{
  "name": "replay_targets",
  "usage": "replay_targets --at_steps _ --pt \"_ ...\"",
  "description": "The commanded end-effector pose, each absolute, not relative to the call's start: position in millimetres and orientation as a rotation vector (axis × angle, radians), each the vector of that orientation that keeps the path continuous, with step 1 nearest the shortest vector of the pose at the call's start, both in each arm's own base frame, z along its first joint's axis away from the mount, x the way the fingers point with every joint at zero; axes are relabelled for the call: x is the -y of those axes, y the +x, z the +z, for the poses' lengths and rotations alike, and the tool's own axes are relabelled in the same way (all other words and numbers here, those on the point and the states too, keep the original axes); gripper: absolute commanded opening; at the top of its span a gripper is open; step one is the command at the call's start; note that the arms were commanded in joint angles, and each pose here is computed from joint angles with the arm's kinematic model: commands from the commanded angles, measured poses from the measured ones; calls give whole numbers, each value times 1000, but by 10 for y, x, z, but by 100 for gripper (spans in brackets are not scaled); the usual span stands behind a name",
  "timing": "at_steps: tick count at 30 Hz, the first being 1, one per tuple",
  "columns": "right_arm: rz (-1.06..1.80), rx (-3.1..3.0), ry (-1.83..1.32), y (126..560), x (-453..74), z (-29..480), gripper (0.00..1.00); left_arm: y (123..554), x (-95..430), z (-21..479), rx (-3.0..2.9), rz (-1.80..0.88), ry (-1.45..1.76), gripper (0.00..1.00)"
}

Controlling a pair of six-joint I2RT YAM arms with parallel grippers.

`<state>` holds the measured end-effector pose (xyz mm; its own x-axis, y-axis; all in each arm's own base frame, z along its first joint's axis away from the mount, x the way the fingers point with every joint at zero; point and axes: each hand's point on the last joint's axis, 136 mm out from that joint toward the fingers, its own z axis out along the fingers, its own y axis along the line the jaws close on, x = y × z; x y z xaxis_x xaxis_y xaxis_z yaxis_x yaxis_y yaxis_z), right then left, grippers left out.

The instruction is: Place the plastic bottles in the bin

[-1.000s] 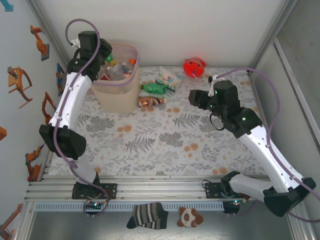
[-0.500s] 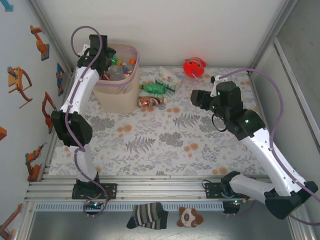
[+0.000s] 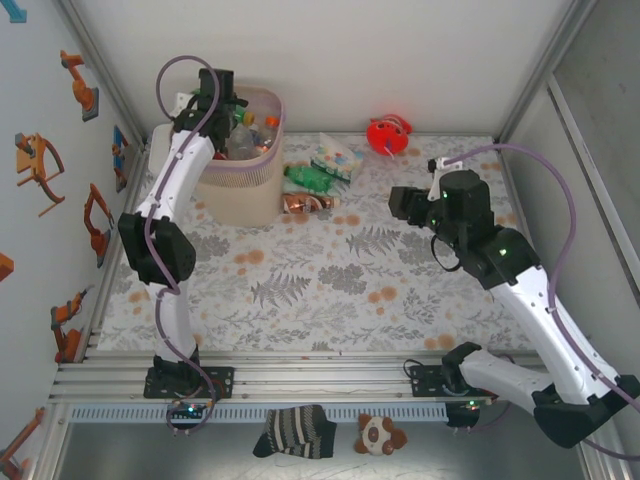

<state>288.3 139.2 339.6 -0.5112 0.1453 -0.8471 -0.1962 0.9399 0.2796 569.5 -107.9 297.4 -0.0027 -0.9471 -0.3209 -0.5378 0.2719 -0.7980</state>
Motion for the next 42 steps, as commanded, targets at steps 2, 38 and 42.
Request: replay_targets --at_steps 2,38,42 --pt "365 -2065 -24 2830 -1264 3364 70 5718 1285 2930 -1626 -622 -1422 65" --pt "463 -2070 -43 2976 -1503 3396 69 5789 1382 3820 -1852 -864 -482 27" --pt "459 -2069 -41 2959 -1484 3413 69 5907 1401 3607 -1942 -849 -477 17"
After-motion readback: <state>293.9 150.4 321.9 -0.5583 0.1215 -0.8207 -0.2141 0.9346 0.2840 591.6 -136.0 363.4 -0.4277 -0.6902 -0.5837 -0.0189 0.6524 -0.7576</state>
